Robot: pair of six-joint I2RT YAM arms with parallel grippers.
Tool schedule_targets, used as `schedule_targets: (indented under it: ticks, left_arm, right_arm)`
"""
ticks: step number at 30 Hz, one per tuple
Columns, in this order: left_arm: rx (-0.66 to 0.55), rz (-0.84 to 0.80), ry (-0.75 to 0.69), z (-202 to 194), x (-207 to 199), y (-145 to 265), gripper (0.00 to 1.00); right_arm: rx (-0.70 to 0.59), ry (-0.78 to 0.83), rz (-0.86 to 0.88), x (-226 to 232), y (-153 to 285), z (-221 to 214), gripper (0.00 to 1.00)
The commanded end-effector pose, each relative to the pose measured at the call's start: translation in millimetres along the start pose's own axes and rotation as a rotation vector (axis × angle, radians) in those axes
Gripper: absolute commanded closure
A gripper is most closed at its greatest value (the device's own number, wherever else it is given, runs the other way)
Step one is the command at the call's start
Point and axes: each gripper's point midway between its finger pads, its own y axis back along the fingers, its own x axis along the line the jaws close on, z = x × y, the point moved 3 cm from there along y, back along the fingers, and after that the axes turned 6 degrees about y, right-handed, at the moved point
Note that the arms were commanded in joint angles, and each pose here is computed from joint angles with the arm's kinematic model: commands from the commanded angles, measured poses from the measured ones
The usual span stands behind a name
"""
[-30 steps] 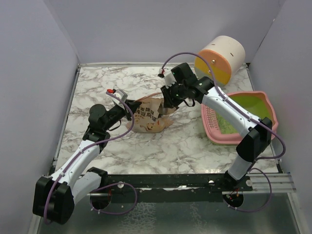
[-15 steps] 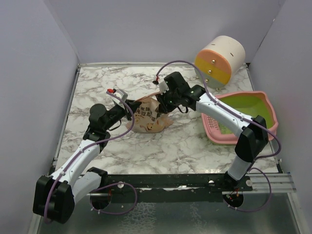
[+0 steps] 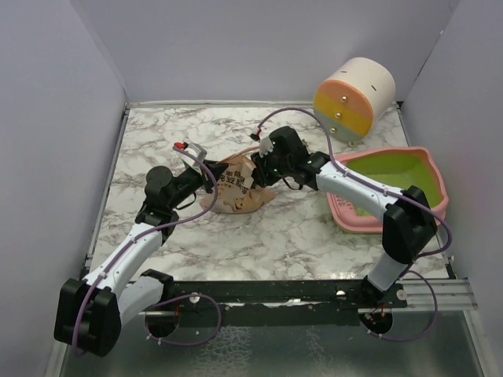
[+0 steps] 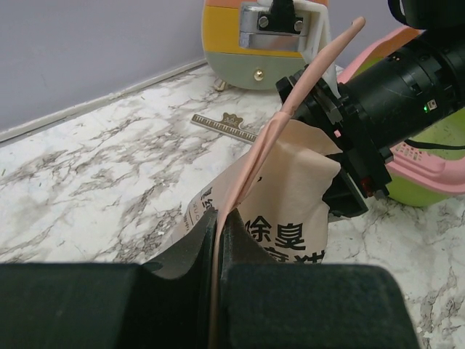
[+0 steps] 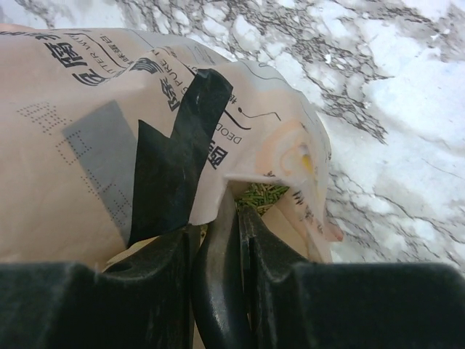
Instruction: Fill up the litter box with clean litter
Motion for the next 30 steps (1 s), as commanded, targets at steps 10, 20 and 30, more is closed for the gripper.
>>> schedule_targets:
  ticks: [10,20,30]
  left_arm:
    - [-0.045,-0.027,-0.028,12,-4,-8,1.0]
    - [-0.042,-0.011,-0.041,10,-1,-7,1.0]
    - [-0.063,0.01,-0.063,14,0,-3,1.0]
  right_arm:
    - [0.024,-0.175,0.283,42,-36,-63,0.99]
    - [-0.177,-0.289,0.473,31,-12,-47,0.99]
    - [-0.276,-0.331,0.592,14,16,-33,0.99]
